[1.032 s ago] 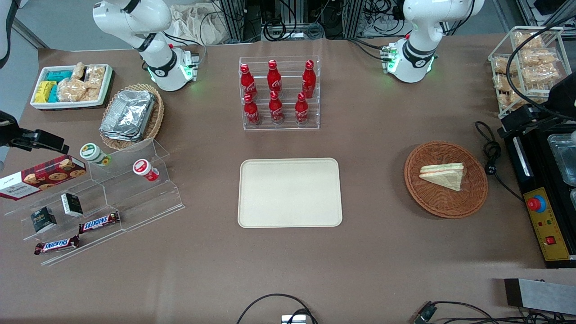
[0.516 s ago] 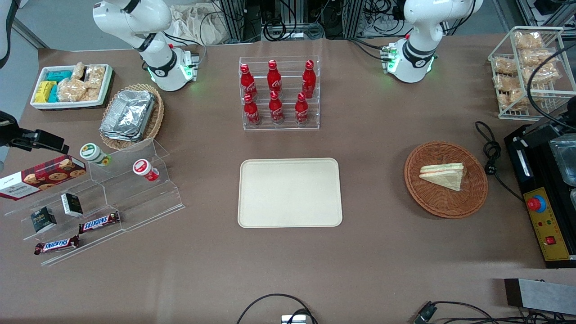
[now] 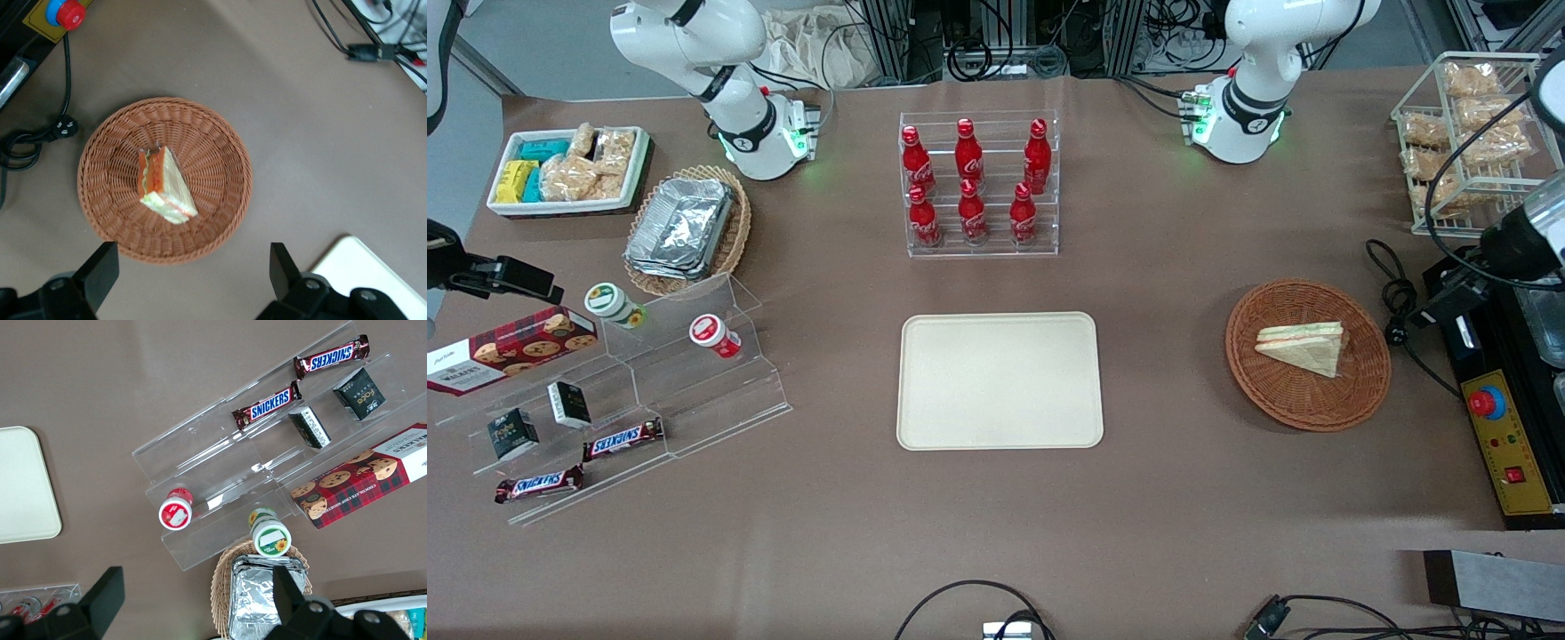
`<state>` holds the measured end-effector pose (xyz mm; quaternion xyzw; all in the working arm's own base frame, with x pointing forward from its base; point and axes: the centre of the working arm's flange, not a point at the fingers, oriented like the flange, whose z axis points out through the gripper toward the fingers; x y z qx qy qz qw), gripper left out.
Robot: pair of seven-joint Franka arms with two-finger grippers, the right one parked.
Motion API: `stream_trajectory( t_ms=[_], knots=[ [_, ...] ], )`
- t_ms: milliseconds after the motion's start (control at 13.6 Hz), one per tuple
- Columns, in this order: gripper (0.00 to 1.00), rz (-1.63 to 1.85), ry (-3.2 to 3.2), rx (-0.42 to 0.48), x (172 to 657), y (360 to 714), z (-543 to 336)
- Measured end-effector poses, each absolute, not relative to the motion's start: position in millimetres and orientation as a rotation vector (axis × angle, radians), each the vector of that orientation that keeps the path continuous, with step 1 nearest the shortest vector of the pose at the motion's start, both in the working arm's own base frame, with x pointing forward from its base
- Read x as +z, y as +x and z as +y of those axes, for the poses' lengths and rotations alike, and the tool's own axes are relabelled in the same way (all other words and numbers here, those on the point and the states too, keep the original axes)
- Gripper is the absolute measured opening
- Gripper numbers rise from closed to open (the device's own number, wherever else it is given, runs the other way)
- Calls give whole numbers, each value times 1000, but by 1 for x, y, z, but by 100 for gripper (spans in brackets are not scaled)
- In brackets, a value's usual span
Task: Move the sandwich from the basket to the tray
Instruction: 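Move the left gripper down over the wrapped sandwich in the wicker basket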
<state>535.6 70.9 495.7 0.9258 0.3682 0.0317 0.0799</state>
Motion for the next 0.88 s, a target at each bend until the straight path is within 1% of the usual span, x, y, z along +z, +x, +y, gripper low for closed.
stream_trajectory(
  t_ms=[74, 221, 516, 737, 885],
  knots=[
    [100, 1137, 2748, 120, 475, 531, 78],
    [100, 1218, 2673, 133, 437, 519, 90],
    [100, 1366, 2537, 131, 394, 499, 113],
    [100, 1436, 2482, 160, 358, 486, 113],
    [100, 1467, 2470, 133, 336, 479, 113]
  ],
)
